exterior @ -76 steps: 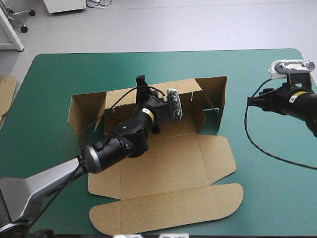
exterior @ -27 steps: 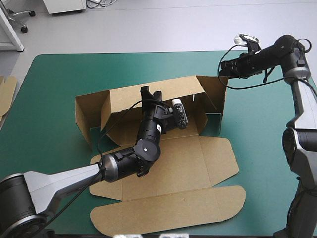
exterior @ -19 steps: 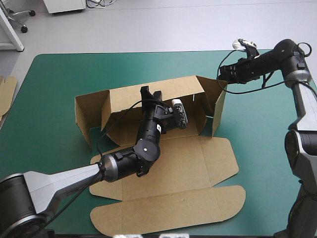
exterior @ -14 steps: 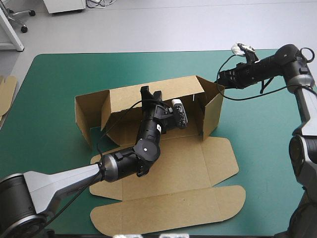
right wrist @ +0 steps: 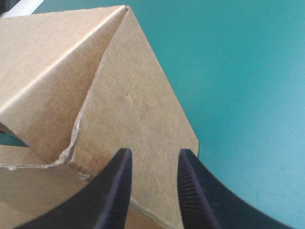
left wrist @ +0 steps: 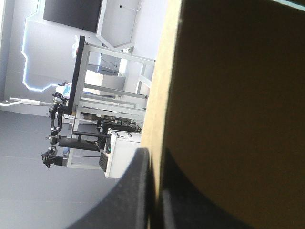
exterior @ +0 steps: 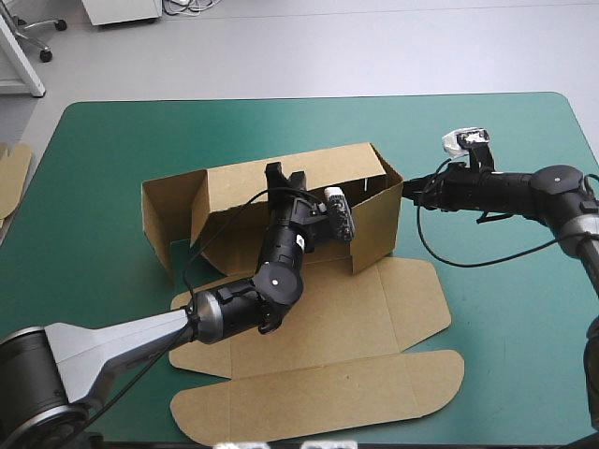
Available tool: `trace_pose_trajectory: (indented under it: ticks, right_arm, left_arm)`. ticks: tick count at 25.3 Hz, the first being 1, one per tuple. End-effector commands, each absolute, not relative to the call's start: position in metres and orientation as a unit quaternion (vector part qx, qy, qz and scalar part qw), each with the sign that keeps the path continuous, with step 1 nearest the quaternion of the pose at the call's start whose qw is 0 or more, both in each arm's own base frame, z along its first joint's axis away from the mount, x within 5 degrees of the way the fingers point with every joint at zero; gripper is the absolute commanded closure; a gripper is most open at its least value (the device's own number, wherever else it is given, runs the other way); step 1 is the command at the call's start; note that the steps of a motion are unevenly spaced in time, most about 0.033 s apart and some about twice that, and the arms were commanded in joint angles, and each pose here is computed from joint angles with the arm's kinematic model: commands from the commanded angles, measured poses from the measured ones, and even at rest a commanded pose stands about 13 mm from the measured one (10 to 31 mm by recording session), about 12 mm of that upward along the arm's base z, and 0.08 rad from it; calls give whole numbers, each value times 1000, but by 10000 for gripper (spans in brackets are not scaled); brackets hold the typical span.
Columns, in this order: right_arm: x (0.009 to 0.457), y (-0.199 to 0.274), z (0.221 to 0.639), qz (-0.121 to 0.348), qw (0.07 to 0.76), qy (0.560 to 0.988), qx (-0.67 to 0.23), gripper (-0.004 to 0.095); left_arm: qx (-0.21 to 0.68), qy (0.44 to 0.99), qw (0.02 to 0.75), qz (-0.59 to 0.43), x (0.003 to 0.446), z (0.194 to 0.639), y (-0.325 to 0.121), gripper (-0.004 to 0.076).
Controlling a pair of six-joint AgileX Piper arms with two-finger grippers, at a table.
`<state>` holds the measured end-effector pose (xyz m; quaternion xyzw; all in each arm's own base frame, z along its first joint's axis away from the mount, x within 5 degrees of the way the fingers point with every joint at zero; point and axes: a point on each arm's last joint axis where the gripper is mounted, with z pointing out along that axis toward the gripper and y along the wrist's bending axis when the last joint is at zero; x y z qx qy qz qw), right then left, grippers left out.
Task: Fold the box
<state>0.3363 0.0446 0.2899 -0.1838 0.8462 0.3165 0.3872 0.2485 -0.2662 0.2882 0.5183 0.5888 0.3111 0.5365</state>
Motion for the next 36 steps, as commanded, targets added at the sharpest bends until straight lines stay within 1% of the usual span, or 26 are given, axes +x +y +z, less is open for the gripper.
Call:
trace_pose_trajectory:
  ticks: [1, 3, 7, 12, 18, 23, 24, 27, 29, 31, 36]
  right_arm:
    - [327, 46, 317, 319, 442, 818, -183, 599]
    - [326, 52, 317, 317, 439, 818, -195, 599]
    - [321, 60, 317, 292, 426, 829, -215, 599]
    - [312, 66, 327, 291, 428, 826, -221, 599]
    - [303, 78, 325, 284, 418, 830, -235, 599]
    - [289, 92, 320, 258, 419, 835, -248, 599]
    - [287, 94, 319, 246, 425, 836, -246, 599]
    - [284, 92, 318, 227, 410, 851, -236, 599]
    - [277, 86, 326, 196, 416, 858, -227, 599]
    - [272, 80, 336, 170, 437, 855, -220, 599]
    - [263, 76, 349, 164, 445, 858, -196, 599]
  left_arm:
    - [490, 594, 567, 293, 244, 307, -266, 738]
    - [491, 594, 567, 292, 244, 307, -266, 738]
    - [491, 594, 567, 292, 244, 307, -266, 738]
    - [490, 594, 567, 294, 244, 307, -266, 738]
    - [490, 594, 567, 293, 244, 307, -266, 738]
    - [489, 595, 566, 295, 244, 307, -265, 738]
    - [489, 594, 566, 294, 244, 307, -266, 738]
    - [488, 595, 567, 294, 244, 307, -265, 738]
    - [488, 595, 567, 294, 244, 307, -265, 738]
    - [489, 595, 567, 292, 244, 307, -266, 738]
    - [486, 598, 567, 289, 244, 307, -266, 738]
